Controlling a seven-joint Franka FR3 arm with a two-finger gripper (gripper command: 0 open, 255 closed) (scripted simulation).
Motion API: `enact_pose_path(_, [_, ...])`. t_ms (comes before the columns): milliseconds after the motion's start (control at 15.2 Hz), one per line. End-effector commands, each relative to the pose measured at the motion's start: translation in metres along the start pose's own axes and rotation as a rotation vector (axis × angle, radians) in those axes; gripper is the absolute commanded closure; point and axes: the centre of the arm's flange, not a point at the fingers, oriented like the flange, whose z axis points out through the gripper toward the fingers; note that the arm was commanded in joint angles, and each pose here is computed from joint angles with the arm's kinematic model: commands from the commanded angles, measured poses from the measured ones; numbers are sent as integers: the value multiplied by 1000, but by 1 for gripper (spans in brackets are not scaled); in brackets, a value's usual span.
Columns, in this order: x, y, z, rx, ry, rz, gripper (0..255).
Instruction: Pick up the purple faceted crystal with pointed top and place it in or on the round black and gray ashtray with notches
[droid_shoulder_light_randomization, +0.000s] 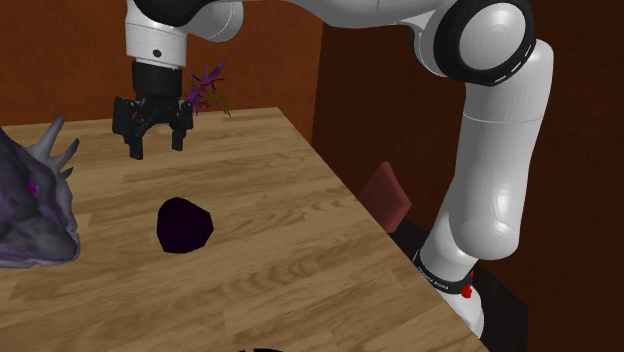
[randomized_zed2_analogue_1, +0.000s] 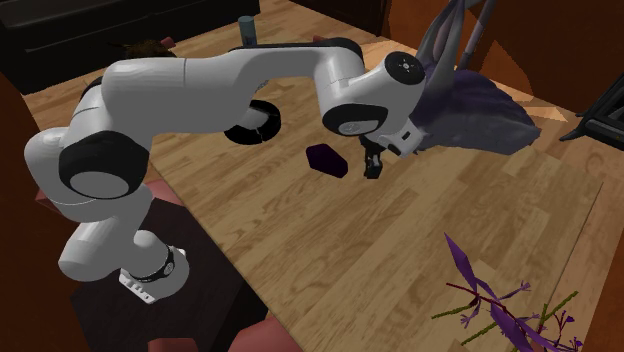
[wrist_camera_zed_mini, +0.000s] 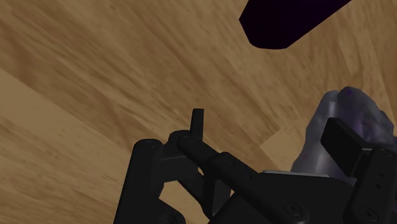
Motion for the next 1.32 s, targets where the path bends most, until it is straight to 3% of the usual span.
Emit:
enact_pose_path(0, [0,0,0,0,0,0,0])
enact_pose_path(198, [0,0,0,0,0,0,0])
enact_pose_path(264, [0,0,0,0,0,0,255])
enact_pose_path(858, [0,0,0,0,0,0,255])
enact_pose_path(924, [0,0,0,0,0,0,0])
enact_pose_path(1254, [-26,-18,50,-35,-96,326,0])
